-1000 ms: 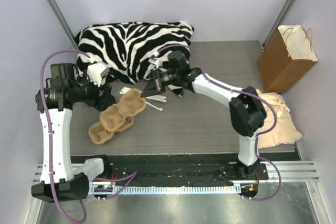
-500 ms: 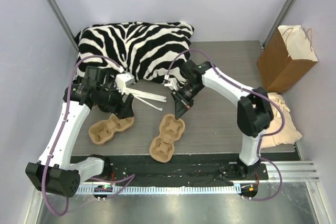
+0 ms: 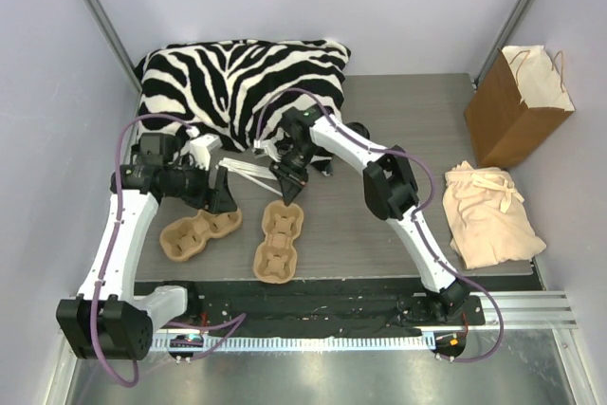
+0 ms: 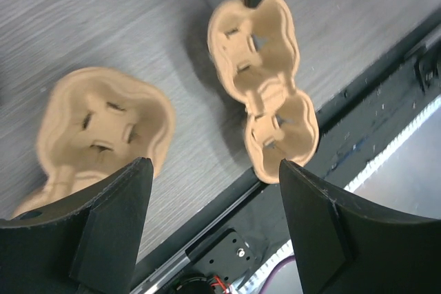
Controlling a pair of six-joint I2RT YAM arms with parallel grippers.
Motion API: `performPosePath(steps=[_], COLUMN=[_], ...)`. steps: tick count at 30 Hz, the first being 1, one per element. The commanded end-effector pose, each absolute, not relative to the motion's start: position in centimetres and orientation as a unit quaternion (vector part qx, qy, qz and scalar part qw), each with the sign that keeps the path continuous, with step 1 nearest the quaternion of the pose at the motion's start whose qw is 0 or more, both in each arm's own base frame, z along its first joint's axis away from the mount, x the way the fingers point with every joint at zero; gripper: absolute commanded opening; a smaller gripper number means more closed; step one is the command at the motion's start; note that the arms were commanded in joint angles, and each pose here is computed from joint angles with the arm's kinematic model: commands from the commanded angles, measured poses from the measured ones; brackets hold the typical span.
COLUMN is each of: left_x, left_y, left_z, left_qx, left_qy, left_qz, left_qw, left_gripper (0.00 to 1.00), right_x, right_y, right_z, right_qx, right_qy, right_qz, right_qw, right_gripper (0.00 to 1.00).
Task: Pack the takeout coffee
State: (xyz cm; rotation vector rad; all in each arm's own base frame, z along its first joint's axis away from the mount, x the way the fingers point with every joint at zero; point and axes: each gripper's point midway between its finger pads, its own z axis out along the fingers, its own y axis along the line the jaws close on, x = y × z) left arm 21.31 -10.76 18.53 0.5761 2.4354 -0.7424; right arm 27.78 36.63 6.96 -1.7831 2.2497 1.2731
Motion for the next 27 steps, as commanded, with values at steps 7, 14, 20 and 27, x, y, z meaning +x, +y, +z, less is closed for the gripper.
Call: performPosePath(steps=[7, 14, 20, 27], left_x=[22.4, 24.5, 25.3, 25.4], left_y=[-10.4, -10.8, -12.4, -13.2], left_z=[18.2, 17.6, 17.7, 18.7], left_qx=[0.227, 0.252, 0.267, 0.276], left_qy=[0.887, 0.888, 0.877, 0.868], left_qz=[-0.293, -0.267, -0.278, -0.293], left_qw=[0.275, 0.277, 0.286, 0.29], left_gripper=[0.82, 0.87, 0.87, 0.87], right_x=[31.2, 38.3, 40.7, 36.2], right_y=[34.9, 22.8, 1.9, -10.6], right_z=[16.5, 26.6, 35.3, 43.2], right_qx=[-0.523, -0.381, -0.172, -0.069], right_qy=[0.755, 0.839, 0.872, 0.841], right_qz=[0.388, 0.289, 0.184, -0.004], right_qw=[0.079, 0.259, 0.419, 0.537], right_gripper=[0.68, 0.89, 0.91, 0.91])
